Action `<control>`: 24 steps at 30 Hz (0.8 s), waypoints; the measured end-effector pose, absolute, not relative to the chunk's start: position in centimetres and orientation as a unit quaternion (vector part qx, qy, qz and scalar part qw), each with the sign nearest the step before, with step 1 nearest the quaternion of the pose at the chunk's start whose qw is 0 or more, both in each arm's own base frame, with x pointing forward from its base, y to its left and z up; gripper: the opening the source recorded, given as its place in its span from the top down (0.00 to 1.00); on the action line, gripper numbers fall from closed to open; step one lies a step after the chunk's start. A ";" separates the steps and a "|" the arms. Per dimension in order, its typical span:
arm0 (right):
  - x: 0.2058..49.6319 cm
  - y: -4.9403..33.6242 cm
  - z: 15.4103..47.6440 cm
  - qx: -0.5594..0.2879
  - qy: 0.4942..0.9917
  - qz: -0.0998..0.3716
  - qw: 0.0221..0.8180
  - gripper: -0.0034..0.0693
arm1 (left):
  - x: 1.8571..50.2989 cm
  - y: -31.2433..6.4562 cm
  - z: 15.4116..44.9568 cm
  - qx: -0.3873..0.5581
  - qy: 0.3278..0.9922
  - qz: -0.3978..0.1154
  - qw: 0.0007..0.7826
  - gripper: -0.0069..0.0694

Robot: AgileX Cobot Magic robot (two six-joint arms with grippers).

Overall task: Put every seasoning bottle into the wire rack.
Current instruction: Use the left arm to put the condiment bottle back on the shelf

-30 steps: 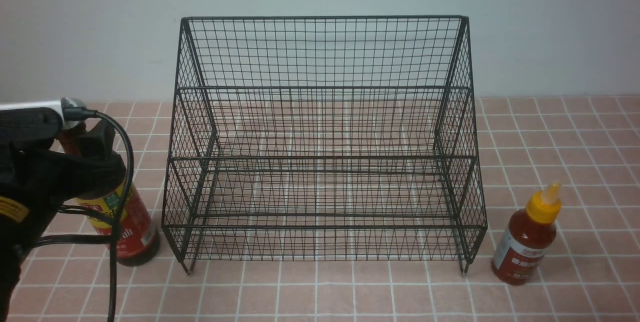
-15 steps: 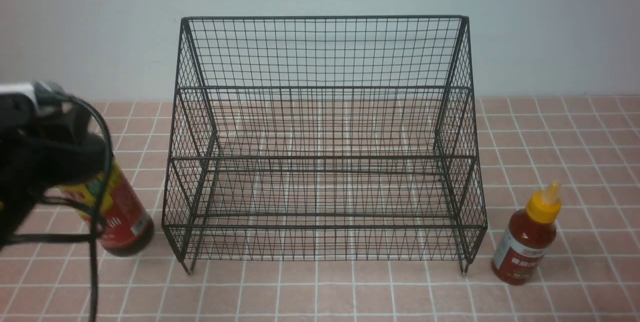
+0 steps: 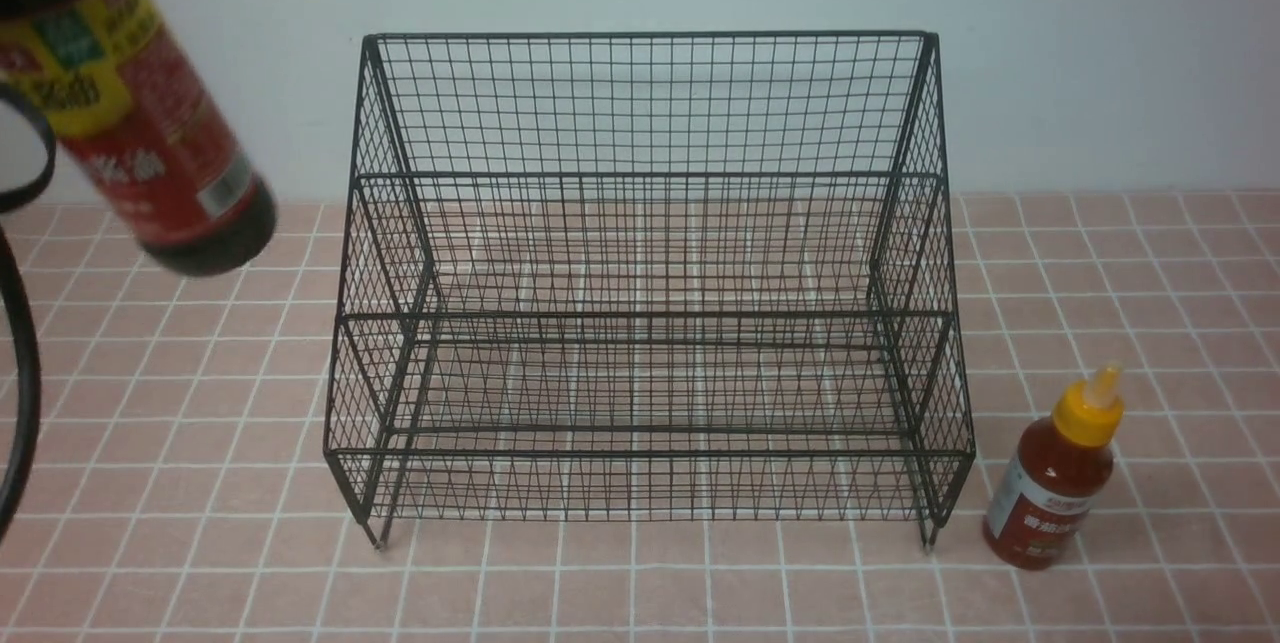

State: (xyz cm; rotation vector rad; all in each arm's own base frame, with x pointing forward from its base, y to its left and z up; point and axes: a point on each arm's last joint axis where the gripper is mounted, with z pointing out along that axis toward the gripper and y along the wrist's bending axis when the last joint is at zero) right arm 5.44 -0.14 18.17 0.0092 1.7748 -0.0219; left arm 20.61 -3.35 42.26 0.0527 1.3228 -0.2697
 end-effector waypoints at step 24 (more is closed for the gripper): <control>5.4 -0.1 18.2 0.004 0.775 -0.010 0.631 0.97 | 31.0 -9.9 35.6 0.078 0.726 -0.166 0.663 0.57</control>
